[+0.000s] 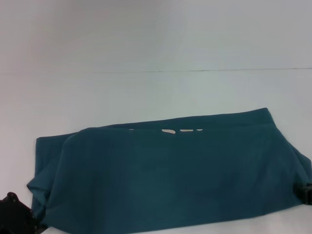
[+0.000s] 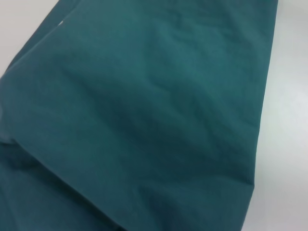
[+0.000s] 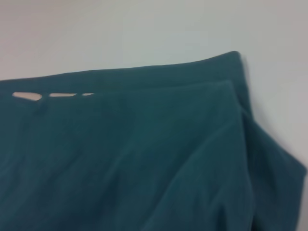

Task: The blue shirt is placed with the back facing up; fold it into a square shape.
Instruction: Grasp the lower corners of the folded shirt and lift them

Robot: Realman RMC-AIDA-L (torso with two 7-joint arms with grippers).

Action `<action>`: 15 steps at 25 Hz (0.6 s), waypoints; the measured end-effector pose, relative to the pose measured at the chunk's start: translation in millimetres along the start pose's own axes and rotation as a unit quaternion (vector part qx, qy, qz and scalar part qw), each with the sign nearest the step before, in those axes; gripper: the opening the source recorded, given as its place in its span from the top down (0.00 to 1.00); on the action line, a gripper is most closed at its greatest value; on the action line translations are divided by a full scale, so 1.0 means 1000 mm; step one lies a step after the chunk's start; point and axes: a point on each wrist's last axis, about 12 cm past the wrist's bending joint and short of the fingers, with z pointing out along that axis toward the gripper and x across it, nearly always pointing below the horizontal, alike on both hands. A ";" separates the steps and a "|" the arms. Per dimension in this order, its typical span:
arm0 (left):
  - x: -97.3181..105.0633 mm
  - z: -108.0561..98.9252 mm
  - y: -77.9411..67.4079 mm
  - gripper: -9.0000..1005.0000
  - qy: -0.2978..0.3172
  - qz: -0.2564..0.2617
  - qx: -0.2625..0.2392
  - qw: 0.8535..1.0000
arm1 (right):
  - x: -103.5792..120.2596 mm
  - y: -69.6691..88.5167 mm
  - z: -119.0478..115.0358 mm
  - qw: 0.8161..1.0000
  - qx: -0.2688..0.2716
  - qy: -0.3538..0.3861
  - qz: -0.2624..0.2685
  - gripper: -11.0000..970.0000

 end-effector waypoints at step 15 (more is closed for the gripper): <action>-0.006 -0.002 0.007 0.95 -0.010 -0.001 -0.021 1.000 | -0.070 0.020 -0.001 0.995 -0.023 -0.080 -0.052 0.40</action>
